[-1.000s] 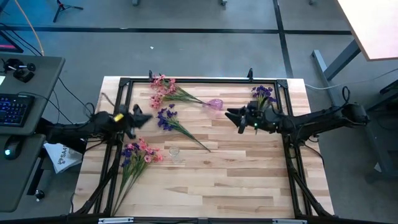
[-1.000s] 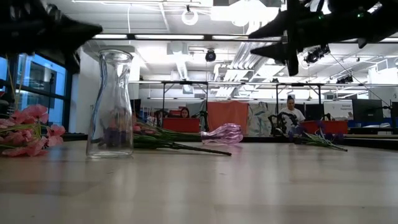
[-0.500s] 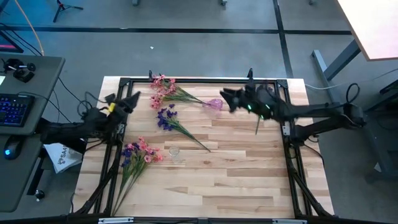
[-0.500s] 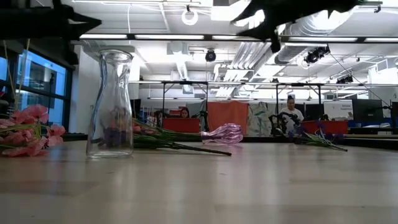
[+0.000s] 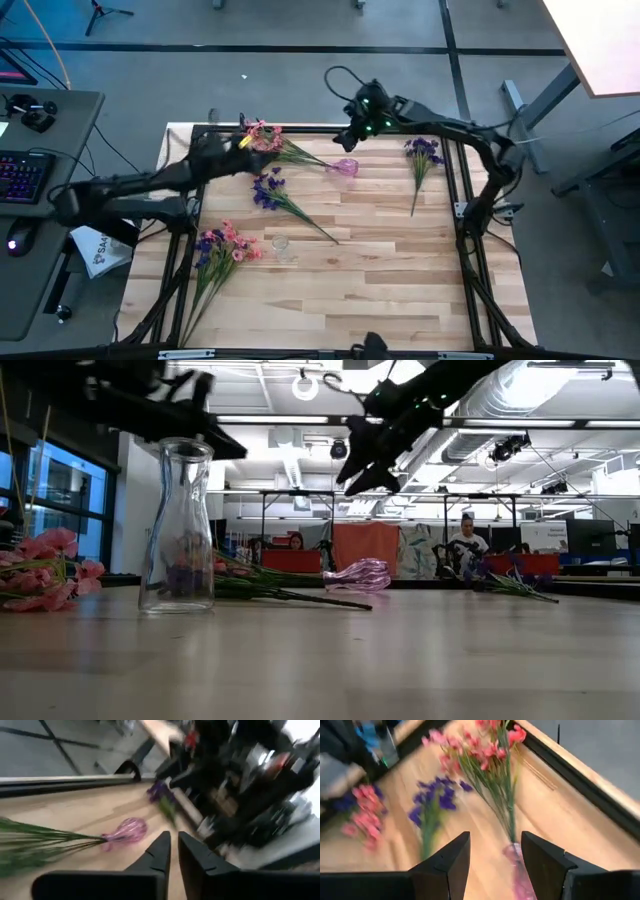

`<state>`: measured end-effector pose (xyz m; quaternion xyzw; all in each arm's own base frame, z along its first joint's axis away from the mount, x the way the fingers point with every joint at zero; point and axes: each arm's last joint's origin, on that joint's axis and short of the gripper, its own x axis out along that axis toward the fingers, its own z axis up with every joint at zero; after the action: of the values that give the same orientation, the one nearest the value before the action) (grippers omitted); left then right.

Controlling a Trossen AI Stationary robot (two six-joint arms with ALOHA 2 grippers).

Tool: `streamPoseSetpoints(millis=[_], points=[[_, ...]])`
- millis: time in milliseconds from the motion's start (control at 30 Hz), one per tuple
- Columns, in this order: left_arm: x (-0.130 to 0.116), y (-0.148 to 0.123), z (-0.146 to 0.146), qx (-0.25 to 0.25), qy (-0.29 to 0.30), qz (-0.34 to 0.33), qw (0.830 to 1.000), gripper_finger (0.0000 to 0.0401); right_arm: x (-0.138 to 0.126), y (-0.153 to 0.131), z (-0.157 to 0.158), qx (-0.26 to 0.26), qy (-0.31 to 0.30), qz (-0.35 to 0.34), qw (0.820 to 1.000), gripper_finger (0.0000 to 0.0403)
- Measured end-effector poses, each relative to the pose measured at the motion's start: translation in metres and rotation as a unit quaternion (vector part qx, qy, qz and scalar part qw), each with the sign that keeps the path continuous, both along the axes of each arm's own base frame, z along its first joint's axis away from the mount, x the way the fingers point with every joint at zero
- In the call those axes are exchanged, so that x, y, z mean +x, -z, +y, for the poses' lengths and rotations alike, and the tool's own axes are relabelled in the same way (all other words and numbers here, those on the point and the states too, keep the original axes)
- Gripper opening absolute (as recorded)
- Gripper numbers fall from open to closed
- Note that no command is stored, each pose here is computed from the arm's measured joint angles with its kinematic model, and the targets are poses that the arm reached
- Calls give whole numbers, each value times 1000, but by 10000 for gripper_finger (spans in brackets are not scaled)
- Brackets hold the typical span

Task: Sort flowers into vase by color
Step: Adjust the purple vase on the table

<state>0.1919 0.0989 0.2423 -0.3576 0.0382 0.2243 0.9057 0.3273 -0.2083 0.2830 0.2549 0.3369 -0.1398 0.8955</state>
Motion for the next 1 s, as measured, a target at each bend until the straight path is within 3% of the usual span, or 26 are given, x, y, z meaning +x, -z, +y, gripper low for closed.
streamPoseSetpoints(millis=[100, 167, 333, 500, 700, 833, 1000], points=[[21, -6, 16, 44, 22, 90, 995, 55, 7, 9, -3, -24, -49, 40, 998, 170], [35, -9, 24, 83, 44, 162, 982, 75, 8, 17, -4, -30, -74, 64, 995, 171], [64, -5, 41, 173, 107, 313, 928, 130, 9, 38, -4, -21, -94, 99, 990, 196], [92, 14, 58, 257, 175, 385, 869, 170, 11, 45, 0, -28, -116, 109, 987, 236], [107, 42, 70, 304, 200, 471, 804, 181, 25, 58, 8, -59, -154, 116, 979, 259], [106, 51, 72, 306, 216, 497, 783, 182, 38, 76, 9, -65, -157, 140, 975, 259], [97, 51, 73, 275, 229, 508, 783, 182, 53, 92, 3, -80, -158, 165, 970, 259]])
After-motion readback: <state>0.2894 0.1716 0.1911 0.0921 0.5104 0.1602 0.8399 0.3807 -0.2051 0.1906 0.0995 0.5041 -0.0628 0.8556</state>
